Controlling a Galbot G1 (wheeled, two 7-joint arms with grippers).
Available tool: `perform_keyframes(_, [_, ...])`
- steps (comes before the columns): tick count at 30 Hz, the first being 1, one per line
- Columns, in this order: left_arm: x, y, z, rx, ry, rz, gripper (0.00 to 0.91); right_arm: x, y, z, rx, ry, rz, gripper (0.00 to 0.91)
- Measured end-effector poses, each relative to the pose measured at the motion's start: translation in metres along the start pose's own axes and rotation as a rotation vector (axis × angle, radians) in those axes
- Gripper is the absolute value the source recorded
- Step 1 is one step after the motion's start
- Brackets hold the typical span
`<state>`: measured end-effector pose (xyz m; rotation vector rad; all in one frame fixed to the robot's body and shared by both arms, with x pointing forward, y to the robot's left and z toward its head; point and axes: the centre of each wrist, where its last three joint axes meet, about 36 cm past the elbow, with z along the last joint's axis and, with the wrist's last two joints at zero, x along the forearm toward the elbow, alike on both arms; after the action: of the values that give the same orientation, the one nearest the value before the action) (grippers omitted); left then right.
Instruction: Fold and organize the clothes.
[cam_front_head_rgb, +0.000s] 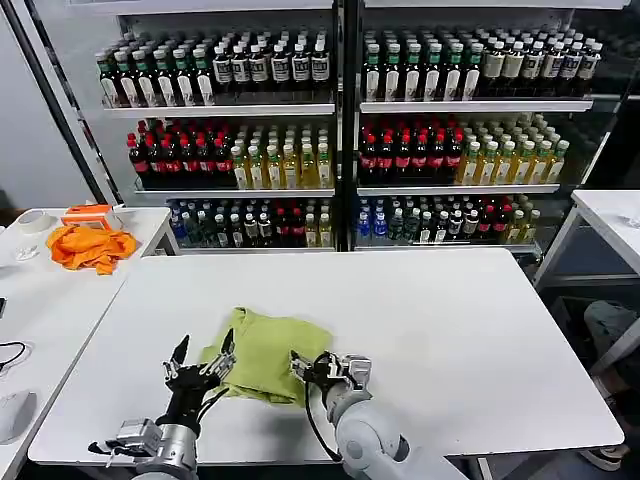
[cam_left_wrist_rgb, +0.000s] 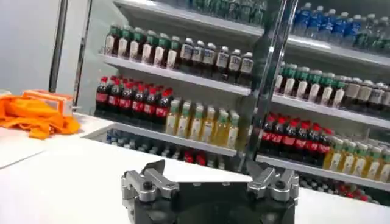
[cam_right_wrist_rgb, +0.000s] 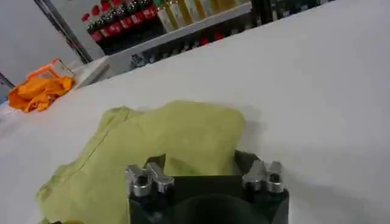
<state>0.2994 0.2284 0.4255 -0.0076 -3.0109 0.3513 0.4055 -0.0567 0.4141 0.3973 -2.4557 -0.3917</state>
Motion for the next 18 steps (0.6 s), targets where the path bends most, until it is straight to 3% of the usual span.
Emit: perform_keyframes(18, [0.0026, -0.0012, -0.0005, 0.007, 0.0, -0.003, 0.907, -0.0073, -0.0052, -0.0035, -0.022, 0.005, 0.017, 0.0])
